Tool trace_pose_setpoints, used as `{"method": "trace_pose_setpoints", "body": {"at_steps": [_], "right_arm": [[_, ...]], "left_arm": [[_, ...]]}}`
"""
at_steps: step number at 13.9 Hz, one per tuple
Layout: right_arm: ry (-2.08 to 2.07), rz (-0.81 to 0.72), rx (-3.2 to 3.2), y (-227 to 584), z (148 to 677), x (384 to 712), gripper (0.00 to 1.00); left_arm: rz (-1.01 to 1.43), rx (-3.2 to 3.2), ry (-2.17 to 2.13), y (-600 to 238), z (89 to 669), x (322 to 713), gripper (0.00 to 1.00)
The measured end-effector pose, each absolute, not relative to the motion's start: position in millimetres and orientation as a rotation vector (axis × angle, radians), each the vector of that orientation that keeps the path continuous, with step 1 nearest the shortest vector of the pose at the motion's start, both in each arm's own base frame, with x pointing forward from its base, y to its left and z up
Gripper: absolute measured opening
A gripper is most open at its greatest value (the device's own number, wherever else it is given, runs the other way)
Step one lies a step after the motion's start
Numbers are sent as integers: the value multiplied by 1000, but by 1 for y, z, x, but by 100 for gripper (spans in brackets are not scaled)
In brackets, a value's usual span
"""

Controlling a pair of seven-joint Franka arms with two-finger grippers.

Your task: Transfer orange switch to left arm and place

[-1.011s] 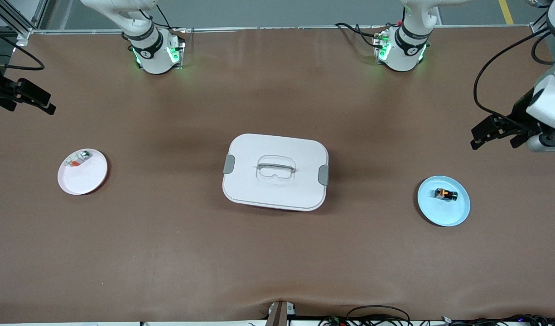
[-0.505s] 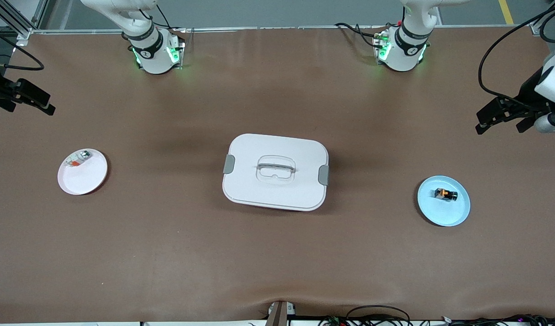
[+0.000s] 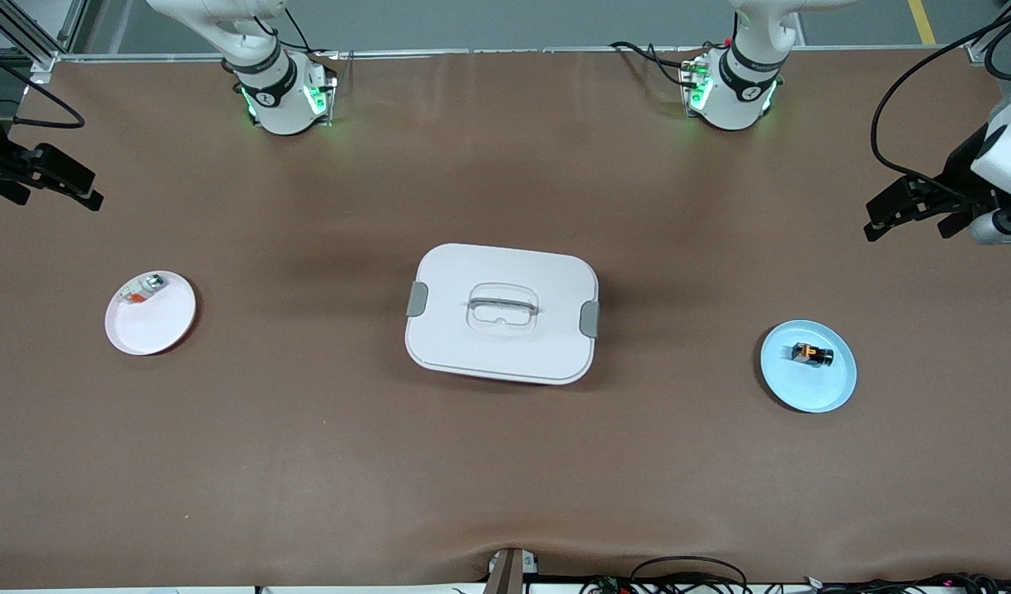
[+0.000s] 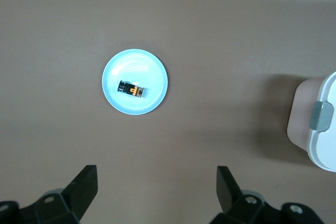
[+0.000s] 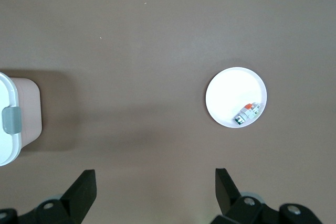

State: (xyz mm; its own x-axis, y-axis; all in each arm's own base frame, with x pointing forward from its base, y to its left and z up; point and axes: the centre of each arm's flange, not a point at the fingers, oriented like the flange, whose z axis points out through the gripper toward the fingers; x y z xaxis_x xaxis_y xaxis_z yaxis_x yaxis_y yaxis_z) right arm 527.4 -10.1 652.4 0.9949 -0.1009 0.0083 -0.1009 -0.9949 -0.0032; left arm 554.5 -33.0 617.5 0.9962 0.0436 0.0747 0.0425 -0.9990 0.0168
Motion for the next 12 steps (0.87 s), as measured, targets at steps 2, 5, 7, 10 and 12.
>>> {"method": "trace_pose_setpoints", "body": {"at_steps": [2,5,7,10,12], "right_arm": [[143,-16,-3137,-10,653,528,100],[117,-30,-3138,-10,653,529,100],[111,-38,-3139,-9,654,529,100],[110,-39,-3140,-9,654,529,100],[110,-41,-3140,-9,654,529,100]], "left_arm": [[107,3125,31,-30,614,557,100],[102,3126,11,-30,612,558,100],[103,3126,8,-31,612,558,100],[104,3126,8,-31,612,558,100],[105,3125,9,-31,613,558,100]]}}
